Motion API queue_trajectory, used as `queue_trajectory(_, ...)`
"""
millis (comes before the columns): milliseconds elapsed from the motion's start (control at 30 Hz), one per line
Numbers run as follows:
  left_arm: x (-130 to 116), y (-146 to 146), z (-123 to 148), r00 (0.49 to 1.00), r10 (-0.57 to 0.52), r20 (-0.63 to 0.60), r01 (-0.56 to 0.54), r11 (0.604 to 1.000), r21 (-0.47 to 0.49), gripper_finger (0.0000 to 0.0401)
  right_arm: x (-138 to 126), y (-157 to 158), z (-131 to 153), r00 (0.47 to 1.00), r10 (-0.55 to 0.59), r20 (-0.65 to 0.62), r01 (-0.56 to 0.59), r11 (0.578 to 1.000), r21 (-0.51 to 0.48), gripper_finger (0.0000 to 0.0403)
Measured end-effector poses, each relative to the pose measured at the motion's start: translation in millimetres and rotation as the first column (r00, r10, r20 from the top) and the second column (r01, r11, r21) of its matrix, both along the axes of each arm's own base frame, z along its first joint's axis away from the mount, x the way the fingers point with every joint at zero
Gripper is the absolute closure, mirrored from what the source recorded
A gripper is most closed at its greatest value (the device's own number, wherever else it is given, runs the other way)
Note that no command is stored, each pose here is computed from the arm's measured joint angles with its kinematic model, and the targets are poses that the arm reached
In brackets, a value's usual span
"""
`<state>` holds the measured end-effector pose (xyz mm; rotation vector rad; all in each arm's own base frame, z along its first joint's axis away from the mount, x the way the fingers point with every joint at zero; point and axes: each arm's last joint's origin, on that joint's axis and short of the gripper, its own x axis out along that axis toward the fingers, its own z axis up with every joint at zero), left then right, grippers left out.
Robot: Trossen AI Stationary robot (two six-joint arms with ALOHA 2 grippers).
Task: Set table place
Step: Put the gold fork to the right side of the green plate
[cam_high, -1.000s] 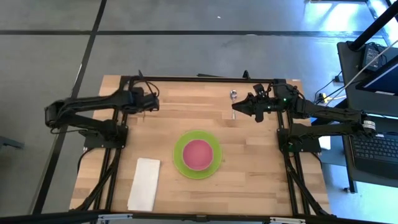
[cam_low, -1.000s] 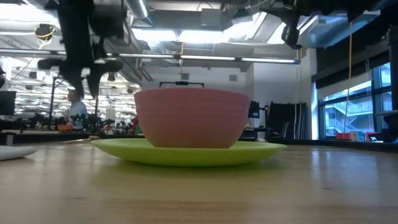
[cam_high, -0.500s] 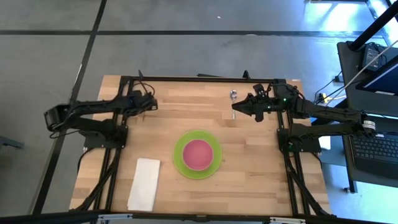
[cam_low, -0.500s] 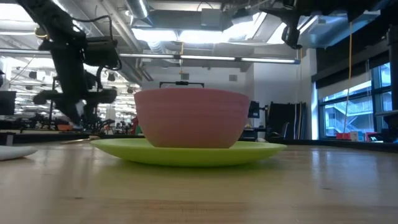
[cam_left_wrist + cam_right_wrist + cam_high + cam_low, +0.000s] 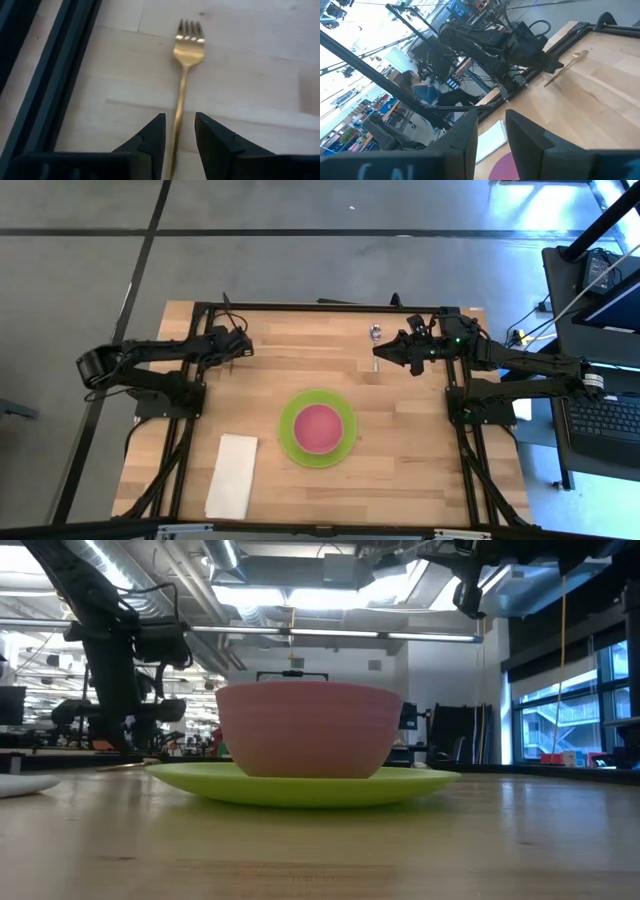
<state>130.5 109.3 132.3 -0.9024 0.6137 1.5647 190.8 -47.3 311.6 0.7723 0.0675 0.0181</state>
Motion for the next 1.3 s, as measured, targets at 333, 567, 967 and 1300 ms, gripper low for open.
queue_trajectory(333,7.6,5.9,-17.6,0.999,0.001,-0.039,-0.002,0.999,-0.034,0.0332,0.0,-0.1,0.3,1.000,0.000,0.003,0.000,1.000,-0.002,0.0298)
queue_trajectory(567,8.3,10.1,-26.0,0.997,0.013,-0.077,-0.018,0.998,-0.066,0.0334,0.0,-0.1,0.2,1.000,0.000,0.002,0.000,1.000,-0.003,0.0299)
queue_trajectory(967,9.4,9.4,-24.0,0.999,0.040,-0.009,-0.040,0.997,-0.065,0.0390,0.0,-0.1,0.2,1.000,0.000,0.002,0.000,1.000,-0.005,0.0298)
queue_trajectory(1300,30.4,6.2,15.6,0.955,-0.116,0.273,0.123,0.992,-0.009,0.0396,0.0,-0.1,0.2,1.000,0.001,0.002,-0.001,1.000,-0.004,0.0298)
